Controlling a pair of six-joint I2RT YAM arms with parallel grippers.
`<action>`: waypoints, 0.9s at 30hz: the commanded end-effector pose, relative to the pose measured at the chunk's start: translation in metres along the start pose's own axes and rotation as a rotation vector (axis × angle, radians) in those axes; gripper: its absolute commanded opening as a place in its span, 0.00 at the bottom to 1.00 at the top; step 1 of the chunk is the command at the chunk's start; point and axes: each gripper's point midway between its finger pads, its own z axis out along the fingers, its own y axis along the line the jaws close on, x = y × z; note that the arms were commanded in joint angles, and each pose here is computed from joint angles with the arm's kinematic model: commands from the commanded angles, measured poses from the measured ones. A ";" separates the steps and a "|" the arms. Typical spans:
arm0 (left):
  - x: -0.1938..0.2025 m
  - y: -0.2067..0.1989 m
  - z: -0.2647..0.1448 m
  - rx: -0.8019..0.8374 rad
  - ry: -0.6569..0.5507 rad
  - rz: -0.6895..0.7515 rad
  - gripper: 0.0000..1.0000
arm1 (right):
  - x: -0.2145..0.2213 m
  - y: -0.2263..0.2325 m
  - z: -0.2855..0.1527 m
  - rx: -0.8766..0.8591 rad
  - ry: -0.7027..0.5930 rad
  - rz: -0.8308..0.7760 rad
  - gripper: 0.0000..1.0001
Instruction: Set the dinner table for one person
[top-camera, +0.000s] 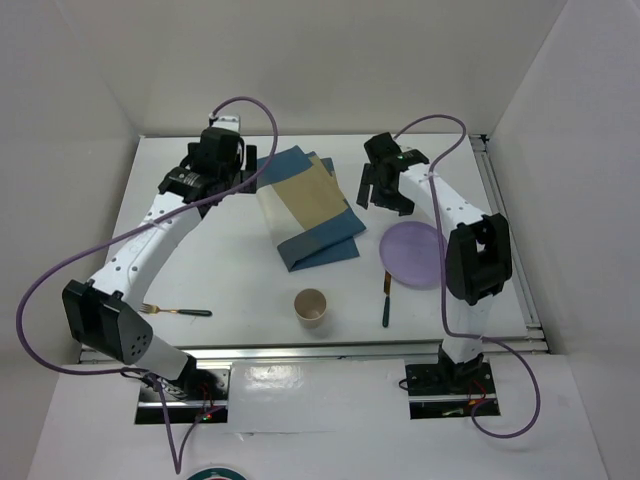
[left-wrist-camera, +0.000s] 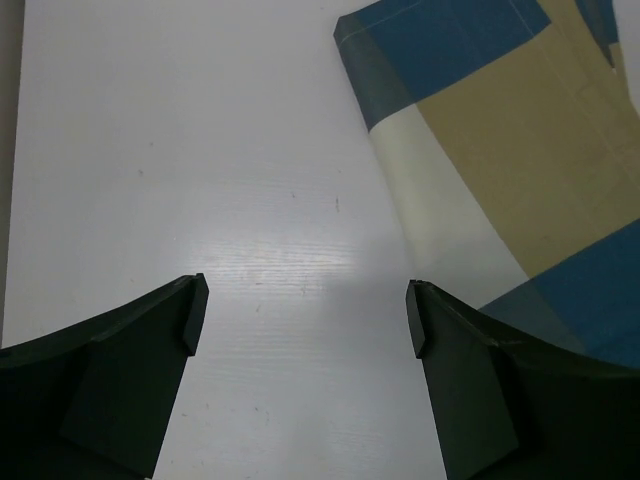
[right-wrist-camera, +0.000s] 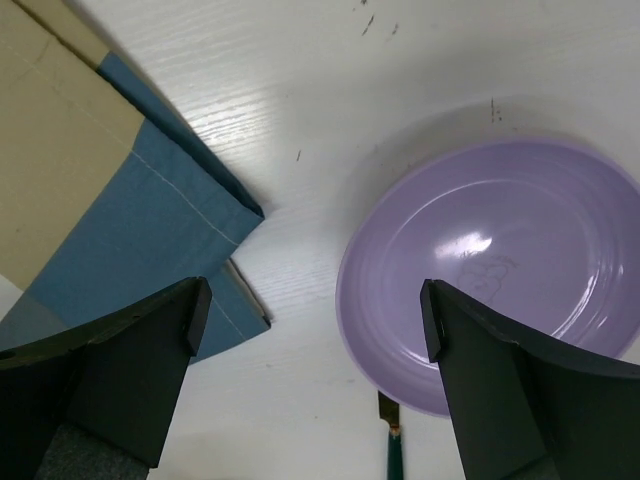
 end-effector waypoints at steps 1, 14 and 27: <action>-0.010 -0.015 0.000 0.073 0.005 -0.007 1.00 | -0.025 0.000 -0.017 -0.056 -0.099 0.026 1.00; 0.032 -0.139 0.023 0.264 0.186 0.193 0.93 | -0.006 -0.033 -0.046 -0.180 -0.133 0.131 1.00; 0.110 -0.260 0.069 0.415 0.329 0.358 0.69 | 0.018 -0.099 -0.065 -0.177 -0.179 0.277 0.99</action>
